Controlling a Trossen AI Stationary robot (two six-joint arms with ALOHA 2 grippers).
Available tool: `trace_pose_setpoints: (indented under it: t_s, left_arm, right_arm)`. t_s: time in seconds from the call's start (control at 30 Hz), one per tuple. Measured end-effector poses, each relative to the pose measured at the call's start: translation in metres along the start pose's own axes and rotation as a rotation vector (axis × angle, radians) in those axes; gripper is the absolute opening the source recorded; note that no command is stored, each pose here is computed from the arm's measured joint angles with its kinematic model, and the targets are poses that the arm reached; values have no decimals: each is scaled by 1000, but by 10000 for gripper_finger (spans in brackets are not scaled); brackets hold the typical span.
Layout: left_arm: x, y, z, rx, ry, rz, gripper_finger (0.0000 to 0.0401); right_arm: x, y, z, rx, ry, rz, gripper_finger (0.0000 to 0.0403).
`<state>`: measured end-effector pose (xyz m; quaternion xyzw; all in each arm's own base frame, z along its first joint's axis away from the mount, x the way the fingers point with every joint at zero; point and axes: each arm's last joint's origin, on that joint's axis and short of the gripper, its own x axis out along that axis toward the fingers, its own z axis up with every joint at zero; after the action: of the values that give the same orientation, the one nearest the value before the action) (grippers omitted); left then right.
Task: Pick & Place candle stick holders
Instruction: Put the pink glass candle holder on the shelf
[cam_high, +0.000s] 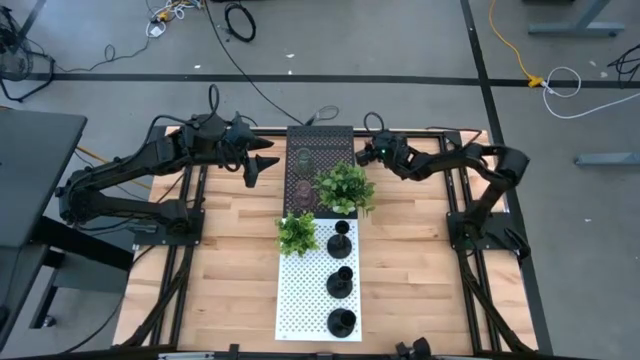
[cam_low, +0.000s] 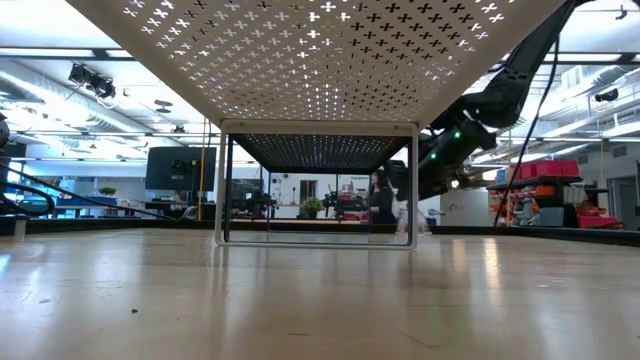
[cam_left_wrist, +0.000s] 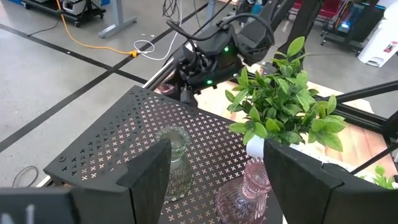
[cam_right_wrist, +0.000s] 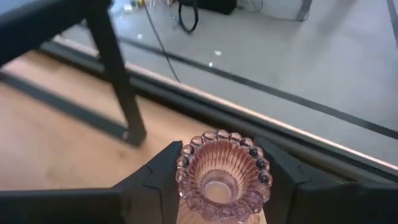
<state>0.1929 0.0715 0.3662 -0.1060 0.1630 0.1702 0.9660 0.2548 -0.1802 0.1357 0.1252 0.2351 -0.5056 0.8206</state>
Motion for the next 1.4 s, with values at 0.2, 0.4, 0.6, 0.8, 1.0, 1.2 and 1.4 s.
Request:
trace_pose_setpoints:
  t_s: [0.2, 0.4, 0.6, 0.8, 1.0, 1.2, 1.4]
  left_arm:
    - [0, 0, 0, 0, 1, 0, 257]
    - [0, 0, 0, 0, 0, 0, 257]
    - [0, 0, 0, 0, 0, 0, 257]
    - [0, 0, 0, 0, 0, 0, 257]
    - [0, -1, 2, -5, -18, -22, 257]
    - [0, -4, 6, 0, -61, -68, 257]
    - [0, -11, 8, 10, -89, -102, 257]
  right_arm:
    - [-28, -6, 11, -46, 61, 1, 155]
    - [-69, -12, 24, -83, 94, 27, 155]
    - [-115, -19, 41, -52, 34, 117, 155]
    - [-162, -26, 54, 27, -48, 331, 155]
    - [-204, -31, 61, 92, -149, 537, 155]
    - [-234, -30, 66, 114, -248, 710, 155]
    - [-254, -17, 72, 107, -273, 869, 155]
